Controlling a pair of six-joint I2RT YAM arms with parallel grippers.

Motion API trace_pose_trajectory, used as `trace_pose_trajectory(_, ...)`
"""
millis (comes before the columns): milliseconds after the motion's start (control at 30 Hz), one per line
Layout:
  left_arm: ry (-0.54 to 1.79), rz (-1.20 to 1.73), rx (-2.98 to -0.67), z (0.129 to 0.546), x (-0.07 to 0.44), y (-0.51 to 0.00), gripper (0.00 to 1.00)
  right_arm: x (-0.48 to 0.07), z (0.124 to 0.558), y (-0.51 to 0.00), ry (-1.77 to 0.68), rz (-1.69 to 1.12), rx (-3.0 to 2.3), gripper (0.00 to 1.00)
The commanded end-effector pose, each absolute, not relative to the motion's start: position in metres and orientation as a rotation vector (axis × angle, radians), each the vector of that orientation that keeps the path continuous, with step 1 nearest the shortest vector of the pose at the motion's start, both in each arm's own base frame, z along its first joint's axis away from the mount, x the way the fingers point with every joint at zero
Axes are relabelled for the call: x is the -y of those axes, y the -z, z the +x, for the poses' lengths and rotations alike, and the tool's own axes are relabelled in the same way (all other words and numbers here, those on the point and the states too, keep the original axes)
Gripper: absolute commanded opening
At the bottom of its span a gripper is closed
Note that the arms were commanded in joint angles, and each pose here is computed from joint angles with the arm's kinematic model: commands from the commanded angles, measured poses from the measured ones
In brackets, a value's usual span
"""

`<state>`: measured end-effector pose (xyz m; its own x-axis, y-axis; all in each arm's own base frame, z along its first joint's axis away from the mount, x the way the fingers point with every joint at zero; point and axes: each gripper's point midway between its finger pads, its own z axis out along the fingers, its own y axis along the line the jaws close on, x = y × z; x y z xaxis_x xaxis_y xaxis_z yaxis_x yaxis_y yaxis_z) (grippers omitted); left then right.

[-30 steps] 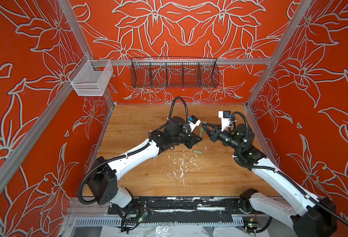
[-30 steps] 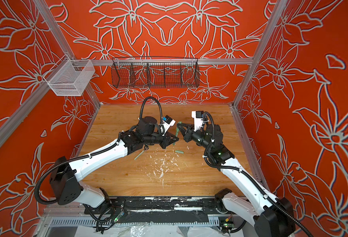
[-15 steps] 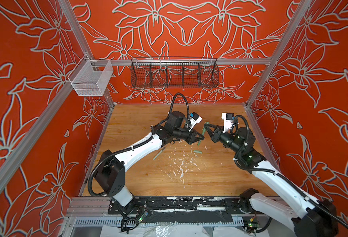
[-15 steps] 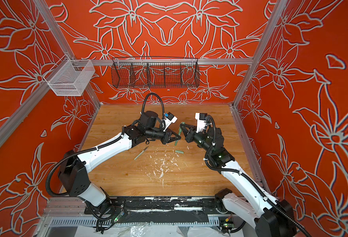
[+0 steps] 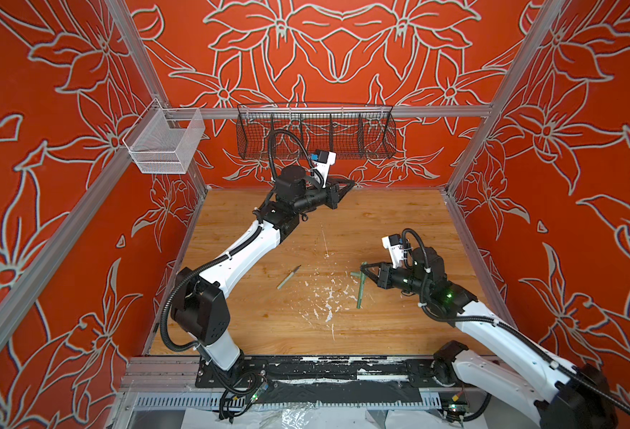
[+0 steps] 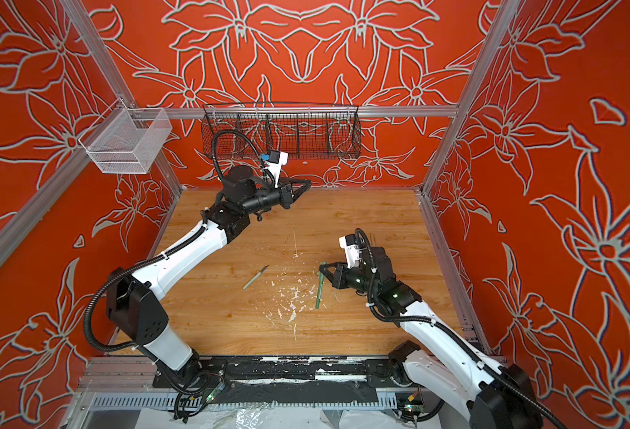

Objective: Insert the pens into the pen caps

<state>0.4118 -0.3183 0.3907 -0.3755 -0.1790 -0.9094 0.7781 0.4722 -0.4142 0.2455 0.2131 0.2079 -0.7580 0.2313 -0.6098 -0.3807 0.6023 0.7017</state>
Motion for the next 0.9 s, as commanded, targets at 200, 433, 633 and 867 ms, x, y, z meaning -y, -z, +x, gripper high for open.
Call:
trace_pose_trajectory(200,1.189,0.644,-1.980,0.322,0.307,-0.284,0.41,-0.194,0.292,-0.240,-1.154,0.053,-2.048,0.00)
trace_pose_trajectory(433,1.199,0.724,-2.119,0.266,0.330,-0.215,0.67,-0.212,0.296,-0.260,-1.284,-0.004,-2.028,0.00)
trace_pose_trajectory(633,1.266,0.709,-2.210,0.259,0.342,-0.181,0.64,-0.210,0.290,-0.262,-1.288,-0.005,-2.021,0.00)
trace_pose_trajectory(867,1.310,0.733,-2.215,0.252,0.358,-0.178,0.50,-0.207,0.286,-0.255,-1.265,-0.011,-2.037,0.00)
